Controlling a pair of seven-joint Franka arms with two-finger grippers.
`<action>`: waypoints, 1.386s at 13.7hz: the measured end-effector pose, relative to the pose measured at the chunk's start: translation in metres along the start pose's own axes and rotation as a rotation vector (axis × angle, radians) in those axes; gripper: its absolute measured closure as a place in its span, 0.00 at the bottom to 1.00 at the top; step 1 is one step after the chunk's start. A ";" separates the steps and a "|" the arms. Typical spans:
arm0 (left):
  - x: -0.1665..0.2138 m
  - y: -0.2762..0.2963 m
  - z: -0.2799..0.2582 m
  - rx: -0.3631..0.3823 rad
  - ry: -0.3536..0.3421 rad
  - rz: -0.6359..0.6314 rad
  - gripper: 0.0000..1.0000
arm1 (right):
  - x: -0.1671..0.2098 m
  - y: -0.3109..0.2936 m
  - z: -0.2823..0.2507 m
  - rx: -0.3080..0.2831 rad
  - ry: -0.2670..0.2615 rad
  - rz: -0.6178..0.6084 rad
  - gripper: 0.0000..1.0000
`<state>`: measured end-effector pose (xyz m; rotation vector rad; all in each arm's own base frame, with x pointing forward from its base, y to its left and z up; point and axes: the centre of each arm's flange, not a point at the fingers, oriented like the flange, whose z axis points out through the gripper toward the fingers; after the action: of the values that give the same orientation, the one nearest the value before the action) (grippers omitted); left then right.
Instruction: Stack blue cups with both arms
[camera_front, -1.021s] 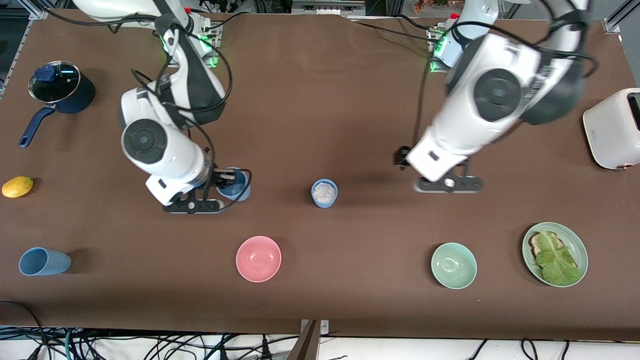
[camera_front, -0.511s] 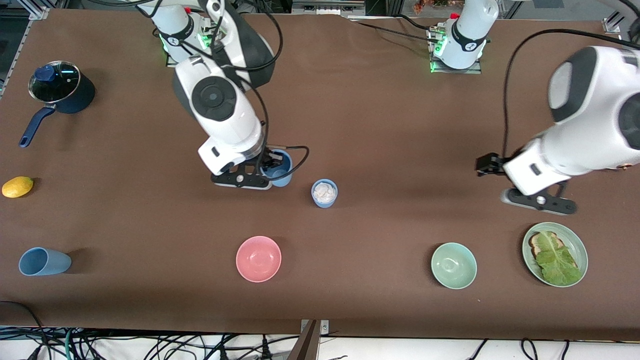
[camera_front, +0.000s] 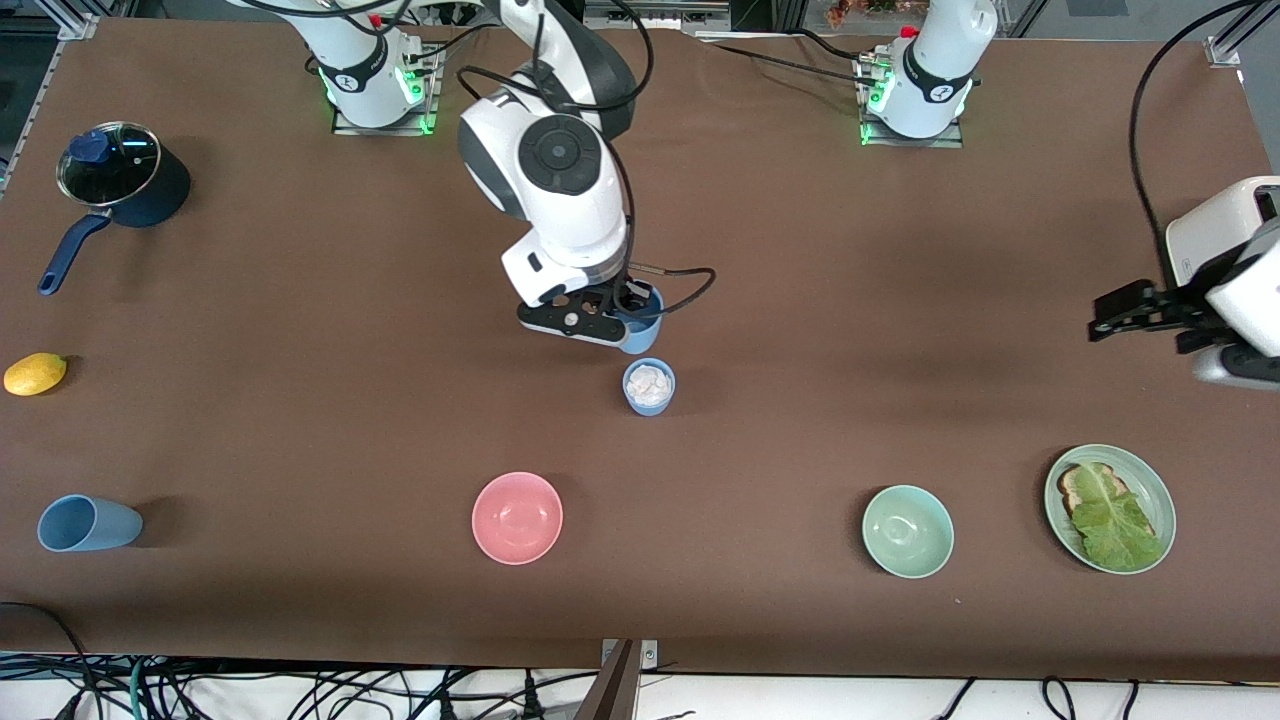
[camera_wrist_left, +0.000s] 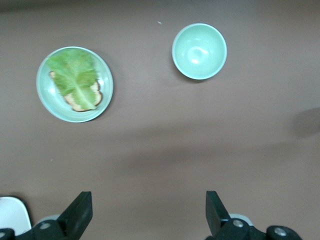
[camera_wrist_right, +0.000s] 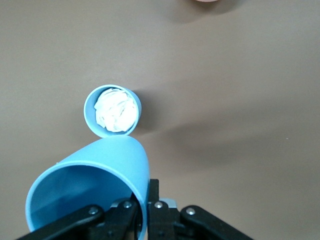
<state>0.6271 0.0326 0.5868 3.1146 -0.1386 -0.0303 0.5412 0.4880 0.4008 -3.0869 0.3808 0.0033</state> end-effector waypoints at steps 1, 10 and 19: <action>-0.007 -0.007 -0.007 -0.003 0.004 -0.012 0.00 | -0.001 -0.004 0.006 -0.003 0.007 0.002 0.95; -0.062 0.023 -0.054 -0.027 -0.051 -0.175 0.00 | 0.007 -0.010 0.032 0.000 0.028 0.026 0.95; -0.077 0.037 -0.067 -0.031 -0.049 -0.158 0.00 | 0.019 -0.022 0.034 0.033 0.066 0.029 0.95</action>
<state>0.5482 0.0046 0.6564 3.0874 0.1057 -0.1103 0.5653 0.5059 0.3679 -3.0549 0.4240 -0.1028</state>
